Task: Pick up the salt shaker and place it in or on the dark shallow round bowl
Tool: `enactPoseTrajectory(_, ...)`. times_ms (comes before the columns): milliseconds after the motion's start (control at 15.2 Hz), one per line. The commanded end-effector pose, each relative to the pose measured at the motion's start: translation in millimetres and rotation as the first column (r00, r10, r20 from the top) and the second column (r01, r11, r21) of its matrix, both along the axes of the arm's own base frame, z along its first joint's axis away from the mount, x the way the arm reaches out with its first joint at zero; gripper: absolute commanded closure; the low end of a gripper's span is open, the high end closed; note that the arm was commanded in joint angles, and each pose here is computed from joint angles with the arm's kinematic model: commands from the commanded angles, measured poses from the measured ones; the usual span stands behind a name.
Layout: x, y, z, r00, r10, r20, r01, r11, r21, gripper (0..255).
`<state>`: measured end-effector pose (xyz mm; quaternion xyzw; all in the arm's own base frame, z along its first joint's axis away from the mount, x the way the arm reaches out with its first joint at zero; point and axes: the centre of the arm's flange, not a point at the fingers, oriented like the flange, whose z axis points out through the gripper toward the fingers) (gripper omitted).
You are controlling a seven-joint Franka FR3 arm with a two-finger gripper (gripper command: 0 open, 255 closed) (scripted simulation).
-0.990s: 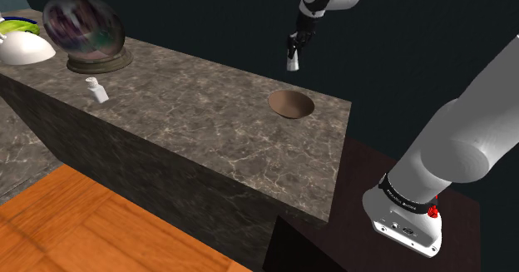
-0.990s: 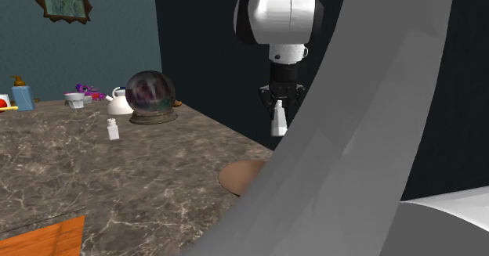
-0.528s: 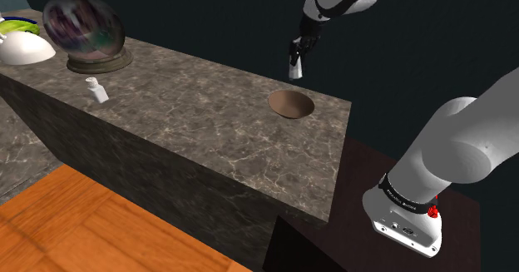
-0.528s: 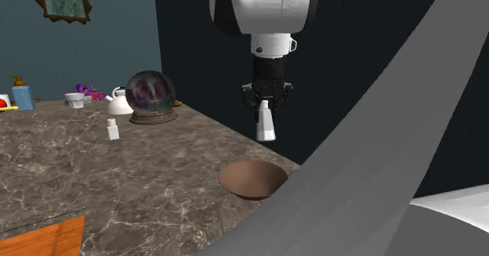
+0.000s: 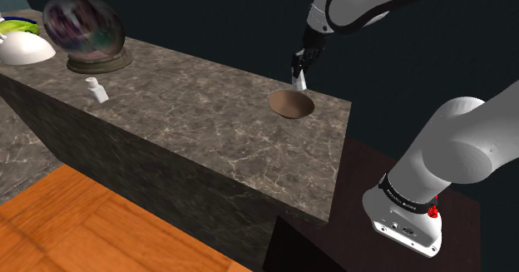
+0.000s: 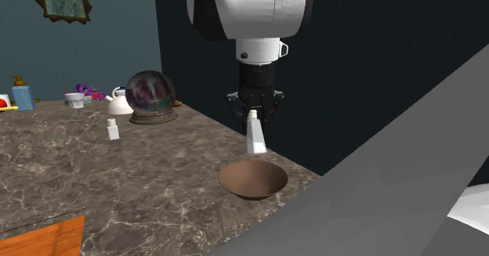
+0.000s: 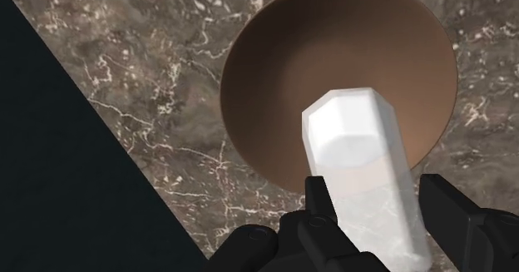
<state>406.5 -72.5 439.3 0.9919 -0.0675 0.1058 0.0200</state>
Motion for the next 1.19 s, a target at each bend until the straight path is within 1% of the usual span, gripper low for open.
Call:
enactPoseTrajectory(0,-1,0,-10,1.000,0.000,0.000,0.000,1.000,0.000,255)
enactPoseTrajectory(594,-1,0,-58,1.000,0.000,0.000,0.000,1.000,0.000,255)
enactPoseTrajectory(660,-1,0,-68,1.000,0.000,0.000,0.000,1.000,0.000,255)
enactPoseTrajectory(1122,-1,0,-68,1.000,0.000,0.000,0.000,1.000,0.000,255)
